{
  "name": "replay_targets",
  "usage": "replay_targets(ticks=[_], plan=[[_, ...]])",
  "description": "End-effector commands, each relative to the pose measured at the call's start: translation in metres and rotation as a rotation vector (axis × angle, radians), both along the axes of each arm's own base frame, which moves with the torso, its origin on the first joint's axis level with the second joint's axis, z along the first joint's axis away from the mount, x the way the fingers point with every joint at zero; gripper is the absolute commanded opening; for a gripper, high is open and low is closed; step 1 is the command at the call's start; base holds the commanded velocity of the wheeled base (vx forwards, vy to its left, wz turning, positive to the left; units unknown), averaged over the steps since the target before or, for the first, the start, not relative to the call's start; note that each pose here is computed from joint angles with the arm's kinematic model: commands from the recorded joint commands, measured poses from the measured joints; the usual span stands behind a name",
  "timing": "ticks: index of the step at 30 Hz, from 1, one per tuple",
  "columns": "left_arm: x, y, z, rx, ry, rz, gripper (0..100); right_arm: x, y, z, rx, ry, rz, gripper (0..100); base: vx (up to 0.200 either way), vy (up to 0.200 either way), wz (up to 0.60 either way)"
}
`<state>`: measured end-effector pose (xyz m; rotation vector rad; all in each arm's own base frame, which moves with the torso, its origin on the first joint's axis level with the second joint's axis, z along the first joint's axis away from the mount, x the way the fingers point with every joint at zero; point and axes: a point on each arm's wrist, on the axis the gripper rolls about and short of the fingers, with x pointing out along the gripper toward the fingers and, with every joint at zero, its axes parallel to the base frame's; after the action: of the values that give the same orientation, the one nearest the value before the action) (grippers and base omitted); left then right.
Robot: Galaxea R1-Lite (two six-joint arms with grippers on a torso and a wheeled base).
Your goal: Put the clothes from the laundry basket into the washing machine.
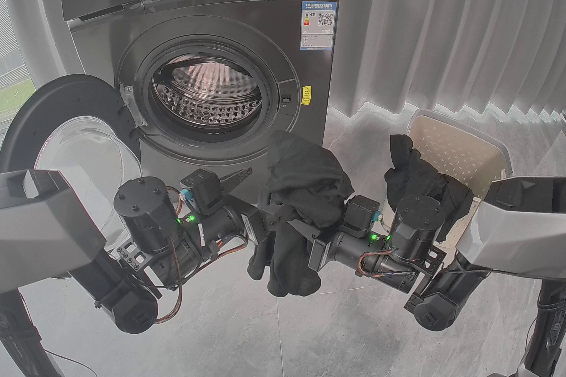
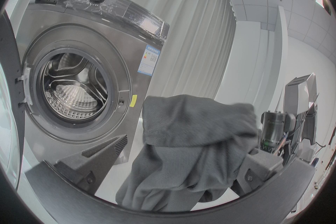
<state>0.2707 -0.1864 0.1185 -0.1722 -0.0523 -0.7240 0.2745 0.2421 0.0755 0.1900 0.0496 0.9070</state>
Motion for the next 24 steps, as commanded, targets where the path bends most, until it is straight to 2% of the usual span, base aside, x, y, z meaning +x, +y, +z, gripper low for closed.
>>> replay_targets(ticks=[1,6,13,21,22,24], plan=[[-0.002,0.006,-0.007,0.017,0.028,0.012,100,-0.002,-0.009,0.009,0.007,-0.009,-0.015,0,0.000,0.000,0.00],[0.005,0.014,-0.009,0.023,0.031,0.044,100,0.003,-0.016,0.004,-0.001,0.006,-0.042,0,0.000,0.000,0.00],[0.005,0.018,-0.009,0.023,0.033,0.052,100,0.001,-0.018,0.002,-0.010,0.016,-0.036,0,0.000,0.000,0.00],[-0.006,0.020,-0.017,0.054,0.073,0.014,100,0.001,-0.017,0.008,0.012,0.009,-0.036,0,0.000,0.000,0.00],[-0.011,0.023,-0.022,0.073,0.091,-0.017,100,0.000,-0.017,0.015,0.031,0.002,-0.037,0,0.000,0.000,0.00],[-0.013,0.024,-0.023,0.082,0.093,-0.030,100,-0.001,-0.017,0.020,0.044,-0.008,-0.033,0,0.000,0.000,0.00]])
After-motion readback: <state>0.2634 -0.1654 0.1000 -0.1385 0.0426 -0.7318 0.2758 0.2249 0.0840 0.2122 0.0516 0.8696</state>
